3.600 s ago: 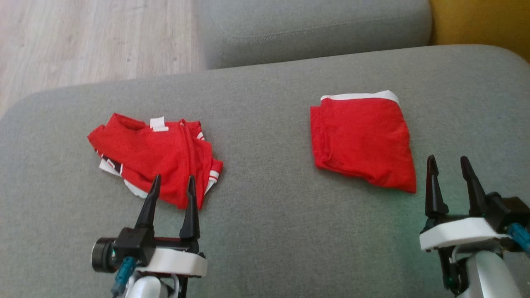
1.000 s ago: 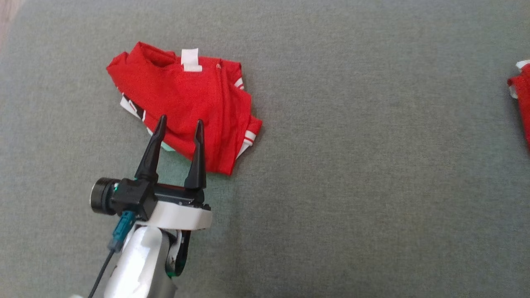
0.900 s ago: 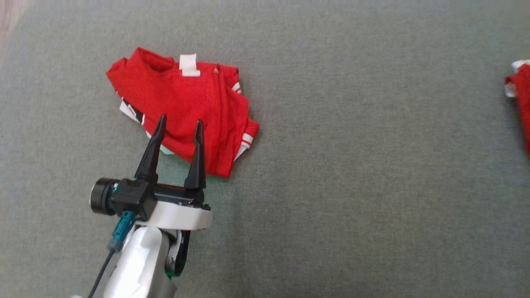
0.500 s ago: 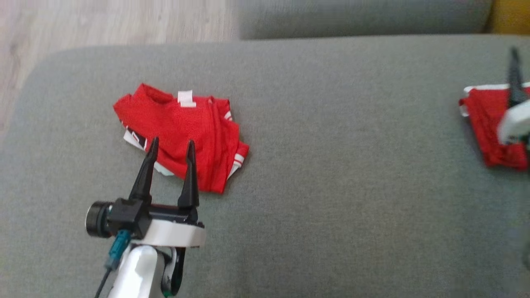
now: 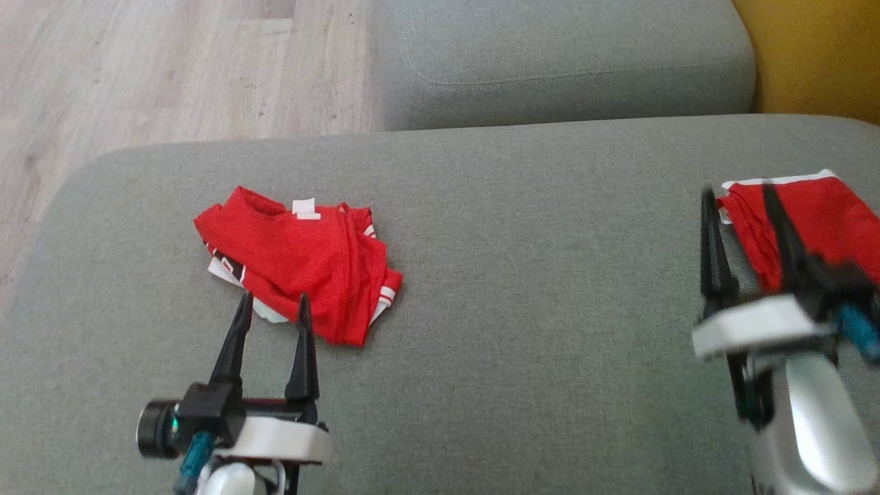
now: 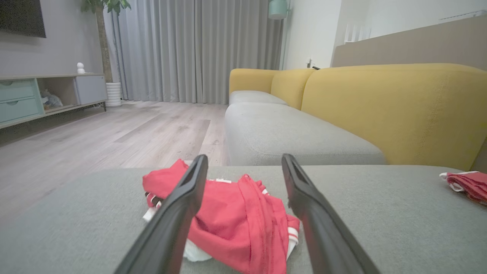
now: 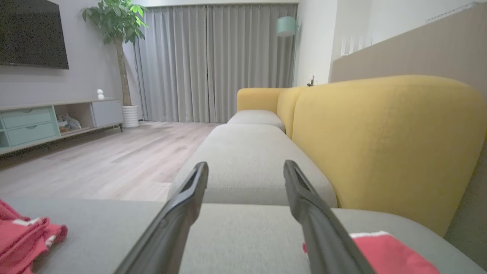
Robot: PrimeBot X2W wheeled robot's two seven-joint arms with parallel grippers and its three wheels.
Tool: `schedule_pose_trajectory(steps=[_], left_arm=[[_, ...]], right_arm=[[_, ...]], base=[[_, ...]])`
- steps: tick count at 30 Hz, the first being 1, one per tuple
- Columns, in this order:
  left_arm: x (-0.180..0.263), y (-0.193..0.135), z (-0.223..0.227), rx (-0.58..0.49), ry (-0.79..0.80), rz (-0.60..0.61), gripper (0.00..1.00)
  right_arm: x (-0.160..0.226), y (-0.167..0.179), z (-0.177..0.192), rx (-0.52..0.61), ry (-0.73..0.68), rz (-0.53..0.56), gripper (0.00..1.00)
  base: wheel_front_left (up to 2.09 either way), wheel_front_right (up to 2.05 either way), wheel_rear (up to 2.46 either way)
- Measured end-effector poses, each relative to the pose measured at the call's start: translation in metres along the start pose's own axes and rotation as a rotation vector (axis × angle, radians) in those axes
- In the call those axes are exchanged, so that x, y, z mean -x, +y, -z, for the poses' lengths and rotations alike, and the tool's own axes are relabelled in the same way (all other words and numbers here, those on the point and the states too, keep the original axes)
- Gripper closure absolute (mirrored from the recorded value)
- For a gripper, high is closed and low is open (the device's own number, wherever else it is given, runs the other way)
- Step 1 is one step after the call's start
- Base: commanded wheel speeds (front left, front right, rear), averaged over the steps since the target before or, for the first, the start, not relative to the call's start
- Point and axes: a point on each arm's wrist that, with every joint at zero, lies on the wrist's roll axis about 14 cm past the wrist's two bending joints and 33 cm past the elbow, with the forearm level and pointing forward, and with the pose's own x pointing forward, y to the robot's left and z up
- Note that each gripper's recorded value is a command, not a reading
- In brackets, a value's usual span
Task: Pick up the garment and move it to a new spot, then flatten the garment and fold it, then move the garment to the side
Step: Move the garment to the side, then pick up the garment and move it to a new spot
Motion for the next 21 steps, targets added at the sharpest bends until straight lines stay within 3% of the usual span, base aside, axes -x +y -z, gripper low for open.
schedule_pose_trajectory(steps=[7, 11, 21], left_arm=[[0.018, 0.004, 0.016, 0.026, 0.049, -0.030, 0.00], [0.032, 0.007, 0.026, 0.049, 0.081, -0.046, 0.00], [0.035, 0.010, 0.020, 0.045, 0.059, -0.059, 0.00]], right_arm=[[0.056, 0.010, 0.048, -0.072, 0.129, 0.002, 0.00], [0.074, 0.004, 0.045, -0.130, 0.116, 0.039, 0.00], [0.081, 0.006, 0.041, -0.133, 0.104, 0.033, 0.00]], base=[[0.00, 0.00, 0.00], [0.00, 0.00, 0.00], [0.00, 0.00, 0.00]])
